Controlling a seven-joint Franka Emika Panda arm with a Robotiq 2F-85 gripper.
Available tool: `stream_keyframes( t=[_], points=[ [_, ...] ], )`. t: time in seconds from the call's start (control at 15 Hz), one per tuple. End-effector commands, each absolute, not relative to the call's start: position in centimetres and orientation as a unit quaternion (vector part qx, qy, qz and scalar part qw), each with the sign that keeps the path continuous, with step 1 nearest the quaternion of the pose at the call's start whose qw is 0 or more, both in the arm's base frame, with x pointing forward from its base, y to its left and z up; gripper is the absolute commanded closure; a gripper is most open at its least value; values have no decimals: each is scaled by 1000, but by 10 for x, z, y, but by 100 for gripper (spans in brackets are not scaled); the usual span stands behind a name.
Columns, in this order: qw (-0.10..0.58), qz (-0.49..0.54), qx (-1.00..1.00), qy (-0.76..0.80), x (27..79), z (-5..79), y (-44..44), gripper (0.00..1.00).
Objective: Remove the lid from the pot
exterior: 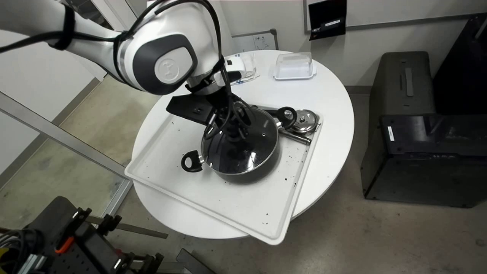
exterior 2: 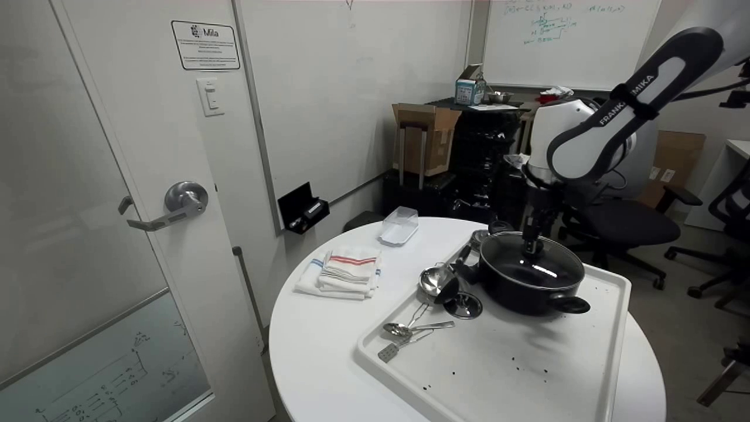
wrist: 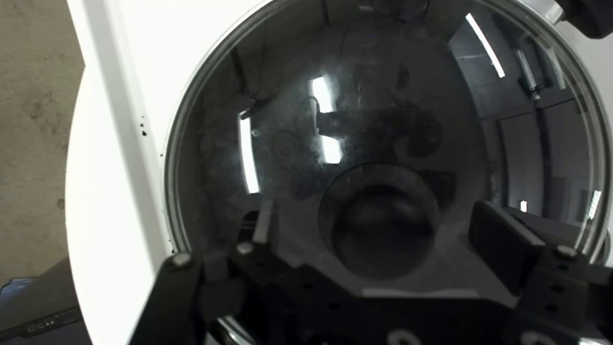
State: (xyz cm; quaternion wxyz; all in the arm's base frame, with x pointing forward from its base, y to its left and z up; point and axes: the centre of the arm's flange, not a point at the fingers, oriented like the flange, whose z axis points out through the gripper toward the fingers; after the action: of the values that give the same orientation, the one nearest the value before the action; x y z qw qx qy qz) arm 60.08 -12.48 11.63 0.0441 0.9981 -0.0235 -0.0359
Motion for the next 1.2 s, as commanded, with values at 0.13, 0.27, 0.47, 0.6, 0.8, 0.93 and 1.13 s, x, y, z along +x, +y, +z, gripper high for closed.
stream_keyframes(
  t=[0.13, 0.27, 0.47, 0.6, 0.8, 0.93, 1.13],
  points=[
    [47, -15, 998, -27, 609, 110, -126, 0],
    [46, -15, 999, -24, 608, 109, -126, 26],
    [44, -18, 999, -24, 606, 108, -126, 40],
    [43, -18, 999, -23, 605, 108, -126, 54],
    [42, -15, 999, -21, 605, 111, -125, 74],
    [42, -17, 999, -22, 603, 113, -126, 74],
    [41, -20, 999, -24, 599, 117, -131, 74]
  ],
)
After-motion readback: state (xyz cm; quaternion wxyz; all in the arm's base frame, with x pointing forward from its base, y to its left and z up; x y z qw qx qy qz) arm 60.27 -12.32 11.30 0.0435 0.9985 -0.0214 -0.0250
